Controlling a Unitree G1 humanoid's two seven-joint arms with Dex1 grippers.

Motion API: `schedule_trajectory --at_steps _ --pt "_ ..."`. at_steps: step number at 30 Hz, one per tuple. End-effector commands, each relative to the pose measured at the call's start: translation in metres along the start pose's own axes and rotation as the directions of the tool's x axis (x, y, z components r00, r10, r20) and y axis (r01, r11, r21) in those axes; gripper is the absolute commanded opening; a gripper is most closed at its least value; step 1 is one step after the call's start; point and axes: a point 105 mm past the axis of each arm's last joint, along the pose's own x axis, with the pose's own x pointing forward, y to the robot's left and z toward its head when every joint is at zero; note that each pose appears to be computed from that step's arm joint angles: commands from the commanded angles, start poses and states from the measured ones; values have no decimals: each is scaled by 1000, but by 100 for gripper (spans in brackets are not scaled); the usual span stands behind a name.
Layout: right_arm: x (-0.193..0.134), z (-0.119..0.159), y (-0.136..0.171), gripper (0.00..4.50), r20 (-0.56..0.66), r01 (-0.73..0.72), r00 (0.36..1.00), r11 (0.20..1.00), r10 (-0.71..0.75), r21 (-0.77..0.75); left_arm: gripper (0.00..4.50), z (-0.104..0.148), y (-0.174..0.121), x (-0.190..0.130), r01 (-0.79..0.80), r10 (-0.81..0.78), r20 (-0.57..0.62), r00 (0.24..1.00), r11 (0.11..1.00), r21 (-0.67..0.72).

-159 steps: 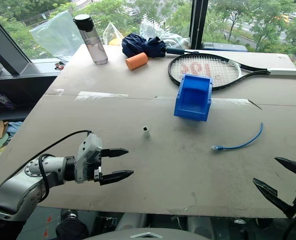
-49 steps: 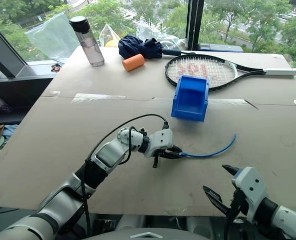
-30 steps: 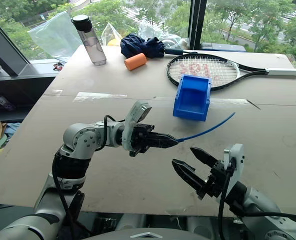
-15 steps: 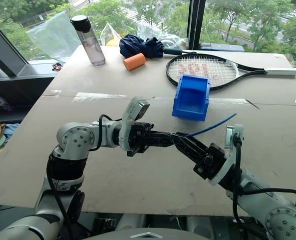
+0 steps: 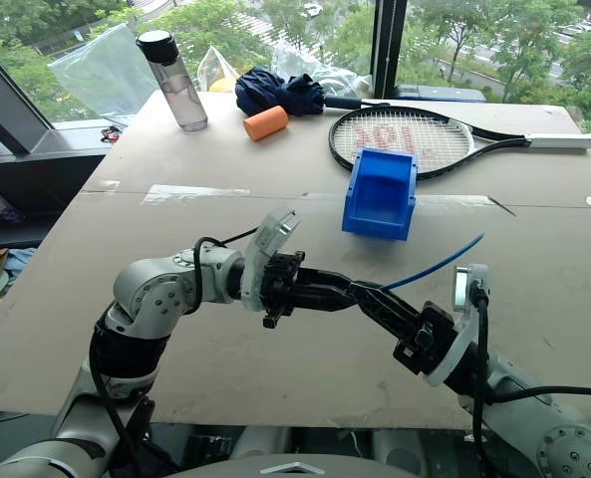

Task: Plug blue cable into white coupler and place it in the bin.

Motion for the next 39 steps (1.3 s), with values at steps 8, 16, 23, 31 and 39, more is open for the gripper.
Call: schedule_trajectory --at_steps 8,16,23,31,39 --pt "-8 4 -1 0 67 -1 998 1000 3 -29 447 -14 30 -92 -512 540 12 842 790 337" --pt "-3 7 -7 0 70 -3 998 998 7 -58 447 -33 68 -93 -601 657 1 753 689 405" --pt "-3 14 -9 0 100 30 995 995 -21 -94 447 -44 96 -88 -632 684 -5 729 676 380" --pt "5 24 -4 0 110 37 994 982 -17 -185 98 -64 102 -87 -561 650 -102 753 715 417" --pt "36 23 -5 0 -112 -97 992 880 50 -465 55 -55 78 -39 -238 345 -172 923 861 450"
